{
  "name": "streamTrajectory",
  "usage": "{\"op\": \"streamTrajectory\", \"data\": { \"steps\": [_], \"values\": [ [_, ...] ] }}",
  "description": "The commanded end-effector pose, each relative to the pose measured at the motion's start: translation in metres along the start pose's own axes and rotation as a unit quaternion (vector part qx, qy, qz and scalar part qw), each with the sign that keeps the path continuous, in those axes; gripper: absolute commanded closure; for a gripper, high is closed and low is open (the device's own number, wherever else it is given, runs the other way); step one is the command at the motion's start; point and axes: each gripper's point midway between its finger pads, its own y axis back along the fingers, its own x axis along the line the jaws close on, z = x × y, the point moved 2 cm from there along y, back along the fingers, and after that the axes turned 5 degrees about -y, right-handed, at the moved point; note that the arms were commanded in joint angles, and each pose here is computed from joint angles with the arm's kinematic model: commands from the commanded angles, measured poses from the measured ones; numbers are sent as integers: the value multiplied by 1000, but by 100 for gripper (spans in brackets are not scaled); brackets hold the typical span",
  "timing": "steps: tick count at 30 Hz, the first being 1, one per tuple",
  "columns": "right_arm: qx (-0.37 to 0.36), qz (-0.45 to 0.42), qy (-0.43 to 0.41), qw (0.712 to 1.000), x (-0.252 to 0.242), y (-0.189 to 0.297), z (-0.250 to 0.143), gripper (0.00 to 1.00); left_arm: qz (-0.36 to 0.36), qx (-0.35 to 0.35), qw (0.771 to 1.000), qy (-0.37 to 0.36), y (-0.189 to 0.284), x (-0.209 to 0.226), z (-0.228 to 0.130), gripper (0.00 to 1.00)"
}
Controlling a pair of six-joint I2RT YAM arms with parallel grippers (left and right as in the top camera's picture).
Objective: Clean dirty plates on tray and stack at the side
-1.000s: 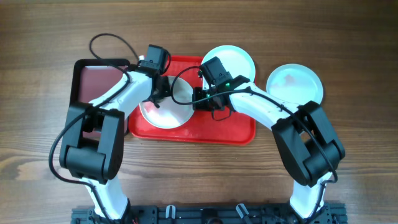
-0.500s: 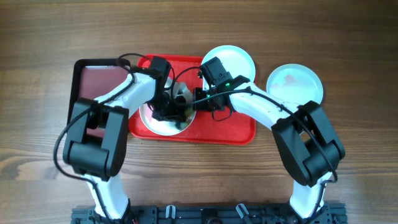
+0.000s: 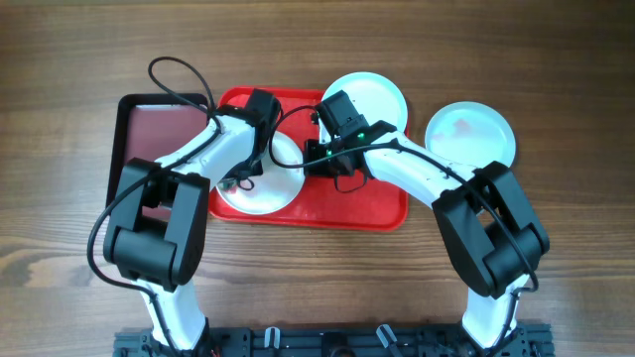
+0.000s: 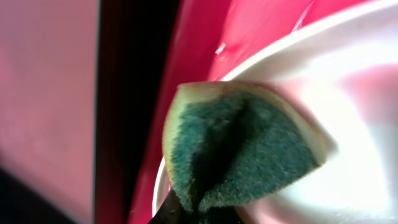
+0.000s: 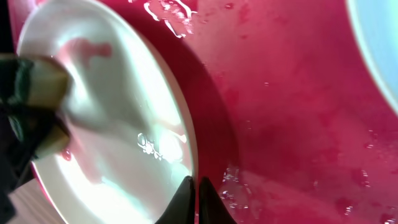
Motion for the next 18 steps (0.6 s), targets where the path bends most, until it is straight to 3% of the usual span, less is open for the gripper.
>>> {"op": "streamTrajectory", "data": {
  "steps": [1,4,7,9,14,16,18],
  "values": [
    [-12,-41,-7,999,-20,-2,5,96,0,115,992,-55,-37,-5,-54,96],
    [-12,-40,-7,999,-20,-2,5,96,-181,166,957,-156,-21,-55,-76,96],
    [-12,-40,-7,999,-20,-2,5,96,-327,175,903,-220,2,-89,-88,96],
    [-12,-40,-6,999,-20,-2,5,96,-348,174,894,-224,6,-94,-89,96],
    [-3,-2,25,1000,-7,-3,4,95,-348,172,895,-218,5,-93,-86,96],
    [3,37,58,998,6,-2,4,85,-348,173,898,-206,3,-91,-84,96],
    [3,63,77,995,16,-1,5,67,-347,175,902,-187,1,-89,-81,96]
  ]
}}
